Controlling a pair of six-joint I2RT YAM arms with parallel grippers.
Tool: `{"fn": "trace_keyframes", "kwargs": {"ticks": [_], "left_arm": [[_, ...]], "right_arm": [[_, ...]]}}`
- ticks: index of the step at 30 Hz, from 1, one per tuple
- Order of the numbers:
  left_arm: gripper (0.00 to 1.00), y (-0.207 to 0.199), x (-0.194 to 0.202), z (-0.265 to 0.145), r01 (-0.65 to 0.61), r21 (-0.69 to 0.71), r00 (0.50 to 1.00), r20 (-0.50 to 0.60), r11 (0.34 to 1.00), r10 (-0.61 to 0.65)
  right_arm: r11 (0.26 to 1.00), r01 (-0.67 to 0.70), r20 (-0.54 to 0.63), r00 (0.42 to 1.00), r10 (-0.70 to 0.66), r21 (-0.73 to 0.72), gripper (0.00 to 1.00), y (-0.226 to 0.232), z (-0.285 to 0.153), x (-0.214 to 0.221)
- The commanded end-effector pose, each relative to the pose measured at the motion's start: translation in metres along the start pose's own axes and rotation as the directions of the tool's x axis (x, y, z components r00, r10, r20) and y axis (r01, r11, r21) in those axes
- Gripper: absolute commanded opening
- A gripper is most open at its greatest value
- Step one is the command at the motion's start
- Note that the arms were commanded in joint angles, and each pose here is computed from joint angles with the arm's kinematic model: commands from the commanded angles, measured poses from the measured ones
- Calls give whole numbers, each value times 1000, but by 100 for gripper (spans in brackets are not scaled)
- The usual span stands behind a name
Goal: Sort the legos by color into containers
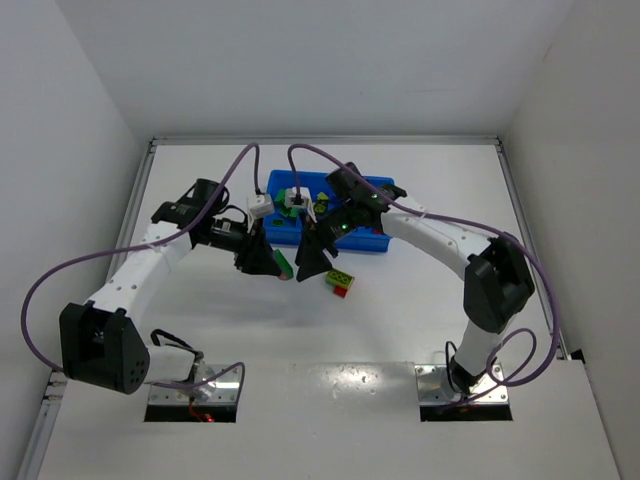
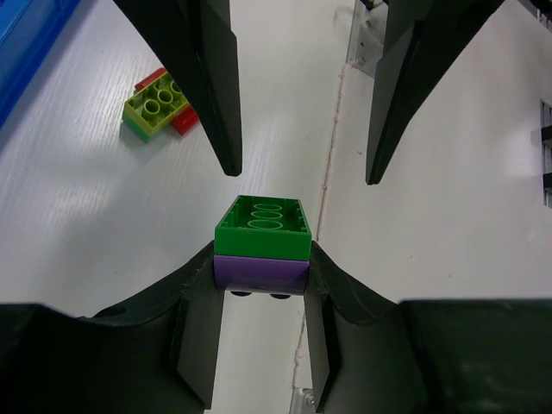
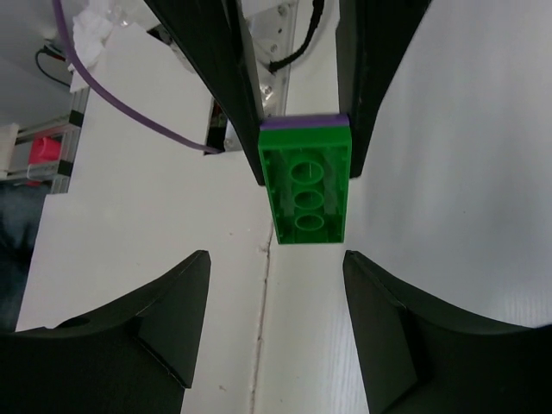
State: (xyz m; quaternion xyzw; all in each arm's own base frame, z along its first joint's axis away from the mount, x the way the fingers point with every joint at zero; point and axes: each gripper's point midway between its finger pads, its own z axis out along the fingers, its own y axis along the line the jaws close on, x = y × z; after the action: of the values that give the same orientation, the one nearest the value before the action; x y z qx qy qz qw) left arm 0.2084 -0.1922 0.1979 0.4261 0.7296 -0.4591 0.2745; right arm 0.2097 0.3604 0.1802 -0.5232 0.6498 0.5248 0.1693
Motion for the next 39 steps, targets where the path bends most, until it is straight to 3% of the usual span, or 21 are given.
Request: {"fn": "trace_keyframes", "kwargs": {"ticks": [1,24,32,39], "left_arm": [[2,-5,-16,-1,-59,45,997,45,997,57],[2,-11,-18,0,-54,83,997,58,995,49],[2,-13,-18,1,-66,90,997,55,994,62],[2,-9,-15,4,-48,96,998,48,994,44]], "right_arm": [[996,77,75,995,-73,-48,64,7,-3,-32],[999,22,128,991,-26,30,64,-26,9,-46],[999,29,133,991,-26,-22,51,-17,9,-47],[996,40,132,991,-28,-83,48,-4,12,-47]]}}
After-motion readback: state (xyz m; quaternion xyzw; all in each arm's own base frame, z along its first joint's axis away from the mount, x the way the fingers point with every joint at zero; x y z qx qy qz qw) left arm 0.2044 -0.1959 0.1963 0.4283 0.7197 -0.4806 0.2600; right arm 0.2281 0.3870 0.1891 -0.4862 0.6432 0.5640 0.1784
